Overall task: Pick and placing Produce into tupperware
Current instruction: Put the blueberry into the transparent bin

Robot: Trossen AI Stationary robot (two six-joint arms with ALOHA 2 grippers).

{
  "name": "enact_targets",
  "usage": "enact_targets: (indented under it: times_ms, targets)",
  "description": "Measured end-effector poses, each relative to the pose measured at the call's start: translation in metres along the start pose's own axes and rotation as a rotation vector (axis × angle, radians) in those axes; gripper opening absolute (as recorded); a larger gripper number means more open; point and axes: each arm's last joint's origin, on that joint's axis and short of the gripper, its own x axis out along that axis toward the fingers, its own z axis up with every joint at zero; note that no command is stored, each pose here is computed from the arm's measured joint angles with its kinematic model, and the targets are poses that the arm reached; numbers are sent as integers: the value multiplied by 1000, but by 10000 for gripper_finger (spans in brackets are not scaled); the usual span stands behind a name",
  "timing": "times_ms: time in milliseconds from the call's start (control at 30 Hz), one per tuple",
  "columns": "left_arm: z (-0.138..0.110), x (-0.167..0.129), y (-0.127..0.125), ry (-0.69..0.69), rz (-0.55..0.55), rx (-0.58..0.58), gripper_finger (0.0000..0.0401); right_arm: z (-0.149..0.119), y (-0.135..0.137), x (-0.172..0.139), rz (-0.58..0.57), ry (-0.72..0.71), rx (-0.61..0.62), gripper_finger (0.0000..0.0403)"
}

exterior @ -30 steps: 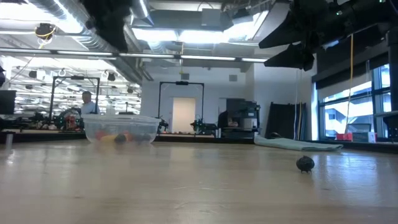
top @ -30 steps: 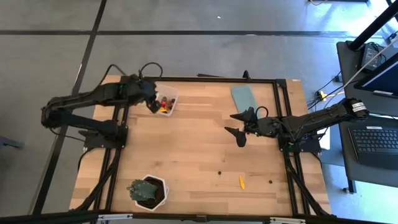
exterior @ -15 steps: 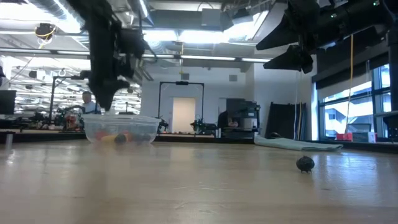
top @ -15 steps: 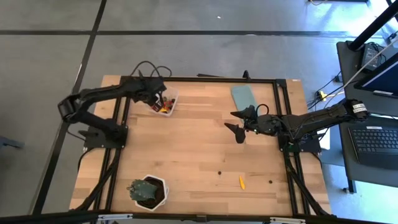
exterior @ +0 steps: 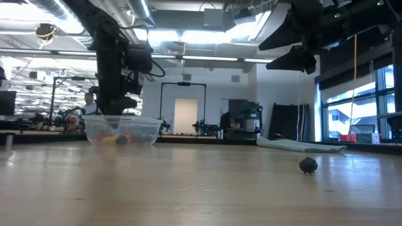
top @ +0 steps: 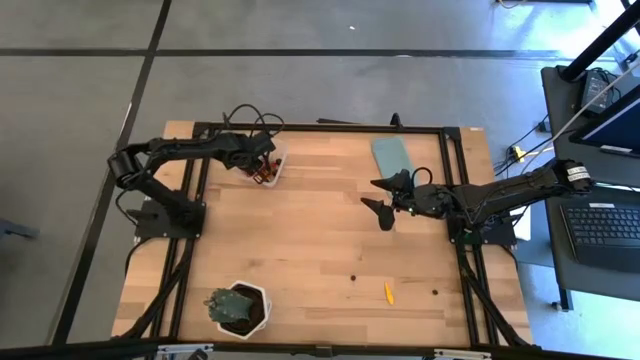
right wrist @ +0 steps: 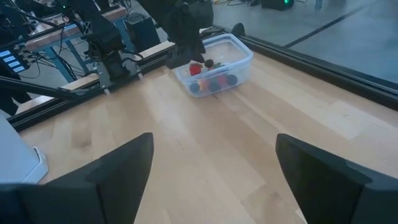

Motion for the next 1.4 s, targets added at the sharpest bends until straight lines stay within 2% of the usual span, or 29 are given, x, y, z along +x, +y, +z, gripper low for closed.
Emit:
enact_targets:
  times_ms: [167, 333, 433, 600, 767, 933, 1133, 1267, 1400]
  targets:
    - [1, -3, 1, -11, -3, 10, 123, 0, 0, 0, 0, 0, 2, 339]
    - [10, -39, 1, -141, -65, -1, 110, 0, 0, 0, 0, 0, 2, 339]
    - [18, -73, -4, -297, -186, -11, 102, 0, 0, 0, 0, 0, 2, 339]
    - [18, -121, -18, -555, -430, 35, 88, 0, 0, 0, 0, 0, 2, 339]
    - [9, -149, -39, -677, -658, 179, 86, 0, 0, 0, 3, 0, 2, 339]
    - [-5, -160, -80, -688, -785, 300, 126, 0, 0, 0, 3, 0, -1, 339]
    - [-21, -159, -149, -752, -903, 443, 199, 0, 0, 0, 3, 1, -7, 339]
    - [-33, -155, -195, -823, -997, 479, 229, 0, 0, 0, 3, 2, -9, 339]
    - [-45, -140, -235, -879, -1069, 494, 238, 0, 0, 0, 2, 2, -33, 339]
